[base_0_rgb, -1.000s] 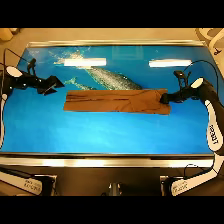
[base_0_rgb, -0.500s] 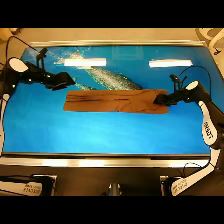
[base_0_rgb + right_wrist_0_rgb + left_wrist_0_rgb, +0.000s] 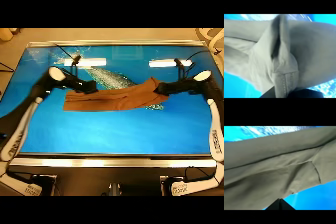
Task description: Fold the shirts.
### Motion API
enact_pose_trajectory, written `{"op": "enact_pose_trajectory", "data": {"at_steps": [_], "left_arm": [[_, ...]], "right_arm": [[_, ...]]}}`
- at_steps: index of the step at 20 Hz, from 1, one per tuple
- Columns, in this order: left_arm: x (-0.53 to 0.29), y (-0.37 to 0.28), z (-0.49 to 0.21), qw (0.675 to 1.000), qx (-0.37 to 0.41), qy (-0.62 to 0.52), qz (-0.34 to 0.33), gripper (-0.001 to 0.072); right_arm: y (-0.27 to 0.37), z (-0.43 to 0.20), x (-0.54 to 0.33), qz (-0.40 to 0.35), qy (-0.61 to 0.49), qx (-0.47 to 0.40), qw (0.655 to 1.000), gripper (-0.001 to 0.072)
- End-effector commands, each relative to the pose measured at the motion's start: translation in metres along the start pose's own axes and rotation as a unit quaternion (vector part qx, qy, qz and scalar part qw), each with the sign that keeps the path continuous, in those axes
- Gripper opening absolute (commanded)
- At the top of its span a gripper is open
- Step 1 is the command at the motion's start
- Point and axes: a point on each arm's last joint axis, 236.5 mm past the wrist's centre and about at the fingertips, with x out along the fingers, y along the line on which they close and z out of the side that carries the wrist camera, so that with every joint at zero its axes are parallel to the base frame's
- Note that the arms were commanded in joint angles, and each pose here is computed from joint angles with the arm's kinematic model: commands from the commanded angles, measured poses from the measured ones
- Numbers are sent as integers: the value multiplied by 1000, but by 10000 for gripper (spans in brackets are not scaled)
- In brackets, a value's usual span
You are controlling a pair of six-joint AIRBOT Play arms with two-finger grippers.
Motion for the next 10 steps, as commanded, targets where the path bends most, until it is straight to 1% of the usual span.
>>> {"op": "enact_pose_trajectory", "data": {"at_steps": [1, 3, 4, 6, 8, 10], "left_arm": [[78, -50, -37, 991, -82, 46, -95, 25], [109, -73, -56, 975, -148, 74, -149, 25], [120, -88, -64, 965, -169, 85, -182, 25], [132, -121, -73, 949, -180, 88, -243, 25], [143, -144, -81, 941, -194, 83, -265, 25], [153, -156, -89, 943, -194, 75, -259, 24]], "right_arm": [[63, 10, -61, 24, -26, -65, 997, 22], [86, 0, -86, 26, -17, -98, 995, 22], [95, -6, -98, 26, -11, -112, 993, 22], [112, -15, -115, 28, -7, -130, 991, 22], [126, -23, -129, 32, -3, -145, 989, 22], [137, -32, -141, 37, 5, -157, 987, 22]]}}
